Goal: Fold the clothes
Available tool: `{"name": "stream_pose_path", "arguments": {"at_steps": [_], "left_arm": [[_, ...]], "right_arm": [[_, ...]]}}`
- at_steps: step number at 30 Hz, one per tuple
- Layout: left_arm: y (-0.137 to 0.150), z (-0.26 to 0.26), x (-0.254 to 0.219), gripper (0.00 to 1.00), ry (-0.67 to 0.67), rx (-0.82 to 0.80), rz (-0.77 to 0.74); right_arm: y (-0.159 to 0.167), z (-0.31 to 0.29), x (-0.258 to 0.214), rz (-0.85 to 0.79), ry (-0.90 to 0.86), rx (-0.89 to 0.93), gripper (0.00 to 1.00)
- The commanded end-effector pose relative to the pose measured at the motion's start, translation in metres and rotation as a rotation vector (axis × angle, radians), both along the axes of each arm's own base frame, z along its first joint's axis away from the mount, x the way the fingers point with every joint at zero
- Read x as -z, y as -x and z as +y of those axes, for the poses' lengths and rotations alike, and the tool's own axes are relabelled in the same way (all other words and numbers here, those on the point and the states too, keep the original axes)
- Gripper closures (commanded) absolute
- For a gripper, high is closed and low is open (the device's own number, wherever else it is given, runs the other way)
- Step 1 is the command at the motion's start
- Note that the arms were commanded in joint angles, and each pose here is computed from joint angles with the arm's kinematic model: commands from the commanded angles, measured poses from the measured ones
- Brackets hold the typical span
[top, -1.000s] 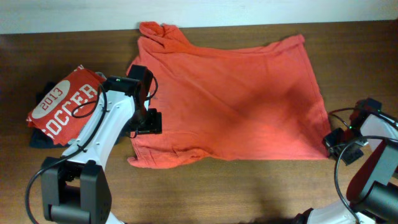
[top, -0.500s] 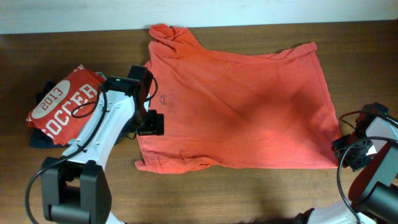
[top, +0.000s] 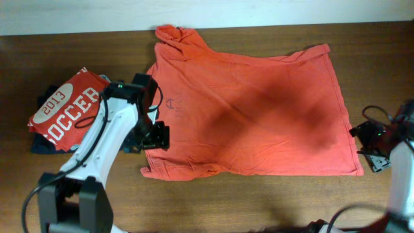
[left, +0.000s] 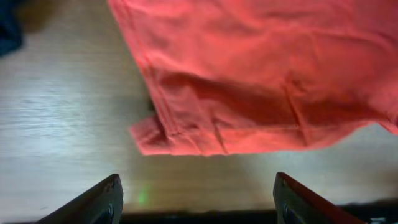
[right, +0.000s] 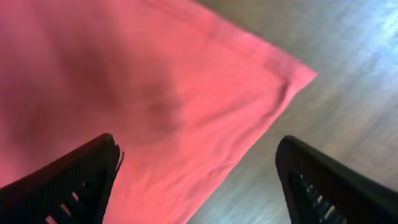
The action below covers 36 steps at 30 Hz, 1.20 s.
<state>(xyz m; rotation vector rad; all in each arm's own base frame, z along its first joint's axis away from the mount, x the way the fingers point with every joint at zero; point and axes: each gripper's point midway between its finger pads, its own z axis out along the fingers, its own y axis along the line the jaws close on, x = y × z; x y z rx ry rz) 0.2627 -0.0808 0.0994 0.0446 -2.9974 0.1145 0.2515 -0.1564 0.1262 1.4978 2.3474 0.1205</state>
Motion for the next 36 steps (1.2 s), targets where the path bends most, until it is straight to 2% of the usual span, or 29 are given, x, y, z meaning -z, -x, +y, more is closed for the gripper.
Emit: {"name": "stream_pose_path", "arguments": {"at_steps": [1, 5, 8, 12, 16, 17, 18, 21, 23, 24, 31, 36], "left_arm": [[0.03, -0.02, 0.02, 0.23, 0.074, 0.018, 0.065], [0.052, -0.039, 0.054, 0.23, 0.138, 0.05, 0.096], [0.062, -0.04, 0.067, 0.2, 0.124, 0.063, 0.108], [0.061, -0.035, 0.079, 0.18, 0.08, 0.087, 0.074], [0.049, -0.031, 0.085, 0.2, 0.043, 0.1, 0.014], [0.045, -0.031, 0.086, 0.25, 0.037, 0.103, -0.005], [0.038, -0.03, 0.087, 0.41, 0.03, 0.105, -0.034], [0.031, -0.029, 0.088, 0.63, 0.017, 0.107, -0.067], [0.031, -0.03, 0.087, 0.91, 0.021, 0.106, -0.065], [0.034, -0.03, 0.087, 0.99, 0.025, 0.106, -0.054], [0.061, -0.046, 0.062, 0.99, 0.135, 0.123, 0.1], [0.038, -0.055, 0.033, 1.0, 0.157, 0.172, 0.037]], "right_arm": [[-0.009, 0.016, -0.024, -0.108, -0.012, -0.115, 0.17], [-0.012, 0.028, -0.027, -0.13, -0.033, -0.178, 0.18], [-0.019, 0.039, -0.026, -0.128, -0.035, -0.223, 0.18], [-0.029, 0.05, -0.025, -0.132, -0.028, -0.278, 0.17], [-0.034, 0.059, -0.024, -0.134, -0.027, -0.312, 0.17], [-0.035, 0.06, -0.024, -0.132, -0.026, -0.316, 0.17], [-0.034, 0.059, -0.023, -0.128, -0.019, -0.314, 0.17], [-0.034, 0.058, -0.023, -0.123, -0.014, -0.314, 0.17], [-0.033, 0.058, -0.023, -0.123, -0.015, -0.314, 0.17], [-0.033, 0.058, -0.023, -0.123, -0.015, -0.314, 0.17], [-0.034, 0.058, -0.023, -0.122, -0.007, -0.331, 0.17], [-0.035, 0.057, -0.024, -0.127, -0.003, -0.331, 0.17]]}}
